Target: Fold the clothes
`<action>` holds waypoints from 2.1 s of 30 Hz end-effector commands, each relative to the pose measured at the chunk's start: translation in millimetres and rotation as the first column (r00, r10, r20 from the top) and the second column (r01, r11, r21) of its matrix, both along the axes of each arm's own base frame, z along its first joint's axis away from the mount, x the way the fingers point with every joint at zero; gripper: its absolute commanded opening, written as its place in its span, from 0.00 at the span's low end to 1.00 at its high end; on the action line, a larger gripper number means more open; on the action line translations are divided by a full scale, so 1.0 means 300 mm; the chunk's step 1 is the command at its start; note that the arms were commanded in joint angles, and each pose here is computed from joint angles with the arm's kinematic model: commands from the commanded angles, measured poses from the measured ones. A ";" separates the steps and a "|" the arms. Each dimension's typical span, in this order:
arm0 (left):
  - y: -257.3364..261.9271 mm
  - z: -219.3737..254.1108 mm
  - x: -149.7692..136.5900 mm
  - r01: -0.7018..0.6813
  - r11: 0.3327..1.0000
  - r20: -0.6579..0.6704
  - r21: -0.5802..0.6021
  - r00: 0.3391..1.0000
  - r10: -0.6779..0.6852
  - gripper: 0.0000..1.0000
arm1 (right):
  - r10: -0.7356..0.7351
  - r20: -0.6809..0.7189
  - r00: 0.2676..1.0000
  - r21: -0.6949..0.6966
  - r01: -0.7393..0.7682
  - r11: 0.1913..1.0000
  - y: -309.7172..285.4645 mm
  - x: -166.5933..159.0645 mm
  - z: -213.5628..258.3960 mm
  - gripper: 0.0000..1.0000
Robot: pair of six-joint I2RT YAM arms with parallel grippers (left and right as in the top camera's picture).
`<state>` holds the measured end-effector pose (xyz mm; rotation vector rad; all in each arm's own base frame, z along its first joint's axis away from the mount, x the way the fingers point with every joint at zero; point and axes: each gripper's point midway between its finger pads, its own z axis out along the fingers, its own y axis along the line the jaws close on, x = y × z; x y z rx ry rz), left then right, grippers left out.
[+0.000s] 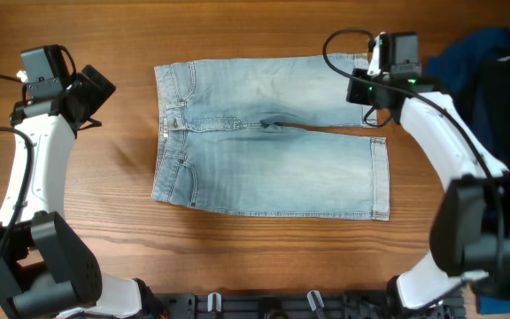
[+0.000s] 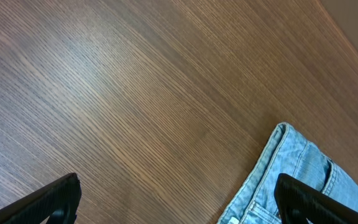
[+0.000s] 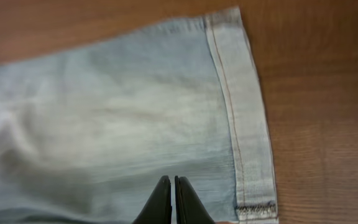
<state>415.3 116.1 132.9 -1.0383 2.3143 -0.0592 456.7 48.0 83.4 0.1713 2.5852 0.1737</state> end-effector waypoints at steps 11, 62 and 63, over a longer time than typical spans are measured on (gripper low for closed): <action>0.005 0.031 0.006 0.000 1.000 0.023 0.002 1.000 0.000 1.00 | -0.132 -0.249 0.959 -0.291 0.056 0.955 -0.169 -0.093 -0.372 0.04; 0.005 0.031 0.006 0.000 1.000 0.023 0.002 1.000 0.000 1.00 | 0.006 0.233 0.973 0.011 -0.008 1.000 -0.050 0.233 0.162 0.07; 0.005 0.031 0.006 0.000 1.000 0.023 0.002 1.000 0.000 1.00 | 0.005 0.217 0.976 0.013 -0.008 1.000 -0.050 0.191 0.206 0.04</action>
